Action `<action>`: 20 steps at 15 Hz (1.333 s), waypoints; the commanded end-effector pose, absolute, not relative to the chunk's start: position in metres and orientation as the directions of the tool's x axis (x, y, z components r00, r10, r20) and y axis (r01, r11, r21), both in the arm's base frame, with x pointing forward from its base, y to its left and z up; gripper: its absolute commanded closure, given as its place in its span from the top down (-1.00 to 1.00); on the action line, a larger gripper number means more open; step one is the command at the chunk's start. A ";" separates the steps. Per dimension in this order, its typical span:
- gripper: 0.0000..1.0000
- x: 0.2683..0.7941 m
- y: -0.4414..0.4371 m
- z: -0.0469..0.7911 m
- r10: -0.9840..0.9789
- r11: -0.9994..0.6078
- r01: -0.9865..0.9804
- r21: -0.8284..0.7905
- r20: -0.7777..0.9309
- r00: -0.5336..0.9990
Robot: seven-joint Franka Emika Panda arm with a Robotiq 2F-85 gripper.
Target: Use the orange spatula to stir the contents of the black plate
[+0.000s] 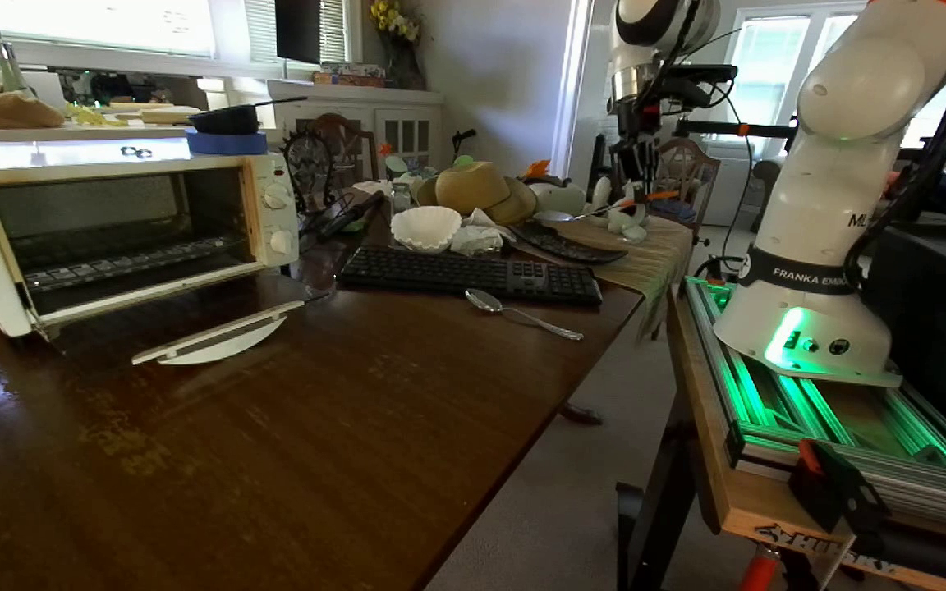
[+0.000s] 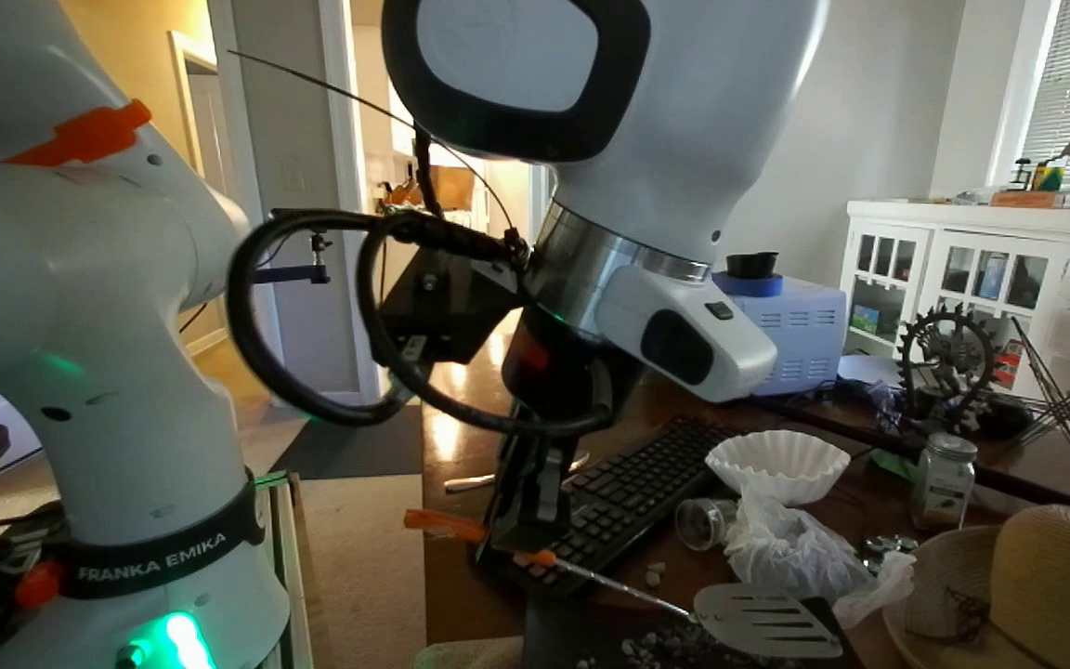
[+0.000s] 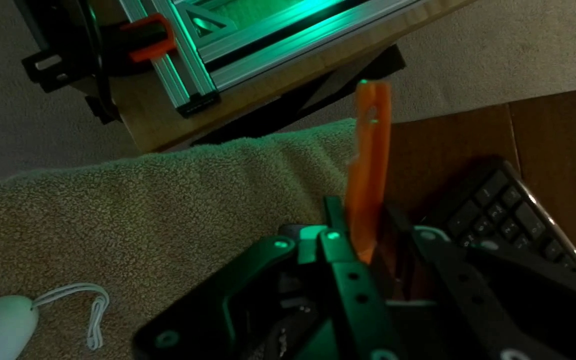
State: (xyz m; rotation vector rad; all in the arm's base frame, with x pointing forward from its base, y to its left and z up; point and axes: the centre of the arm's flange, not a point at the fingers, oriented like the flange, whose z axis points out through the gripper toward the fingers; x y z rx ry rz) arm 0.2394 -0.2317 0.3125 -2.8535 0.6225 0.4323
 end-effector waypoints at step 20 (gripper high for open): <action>-0.89 0.181 -0.198 0.343 -0.237 -0.958 -0.131 0.253 -0.452 0.860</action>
